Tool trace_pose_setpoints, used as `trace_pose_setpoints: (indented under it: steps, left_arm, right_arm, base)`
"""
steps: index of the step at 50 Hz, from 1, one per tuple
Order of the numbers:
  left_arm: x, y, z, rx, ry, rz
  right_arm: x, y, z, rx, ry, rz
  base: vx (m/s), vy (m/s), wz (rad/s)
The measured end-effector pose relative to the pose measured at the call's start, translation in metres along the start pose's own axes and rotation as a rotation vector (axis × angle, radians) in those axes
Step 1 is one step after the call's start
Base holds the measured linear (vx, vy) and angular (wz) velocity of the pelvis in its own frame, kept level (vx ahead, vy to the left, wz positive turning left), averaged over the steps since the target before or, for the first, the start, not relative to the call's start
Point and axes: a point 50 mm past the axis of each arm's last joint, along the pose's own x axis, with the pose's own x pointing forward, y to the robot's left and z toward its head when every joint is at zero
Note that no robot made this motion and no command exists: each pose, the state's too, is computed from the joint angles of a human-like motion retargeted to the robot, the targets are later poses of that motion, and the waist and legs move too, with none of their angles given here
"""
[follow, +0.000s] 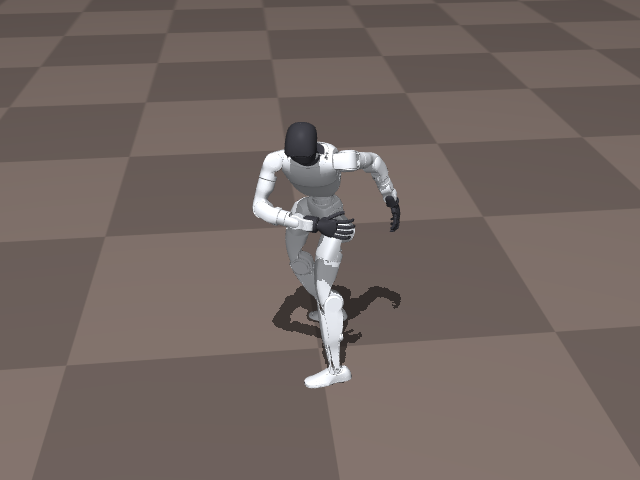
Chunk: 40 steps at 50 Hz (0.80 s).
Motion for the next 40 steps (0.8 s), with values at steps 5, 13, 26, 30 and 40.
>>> trace_pose_setpoints:
  steps: [5,13,26,30,40]
  left_arm:
    - [-0.009,0.003,-0.024,0.279,0.133,-0.092]
    - [-0.009,0.025,-0.021,0.308,0.13,0.08]
    - [0.009,0.07,0.039,0.234,0.03,0.351]
    - [0.018,0.064,0.081,0.074,-0.121,0.395]
    - [0.022,0.044,0.11,-0.08,-0.262,0.285]
  right_arm:
    - [-0.046,-0.047,-0.036,0.105,0.233,-0.118]
    - [-0.185,-0.228,0.007,0.088,0.239,-0.973]
    - [-0.412,-0.309,0.196,-0.106,-0.236,-2.518]
    - [-0.4,-0.305,0.219,-0.653,0.085,-2.333]
    - [-0.469,-0.201,0.082,-1.251,1.455,-1.613]
  base:
    - [-0.24,-0.22,-0.79]
    - [-0.04,-0.1,-1.38]
    - [0.1,0.03,-0.83]
    - [0.04,0.01,-0.96]
    - [-0.06,0.05,-1.37]
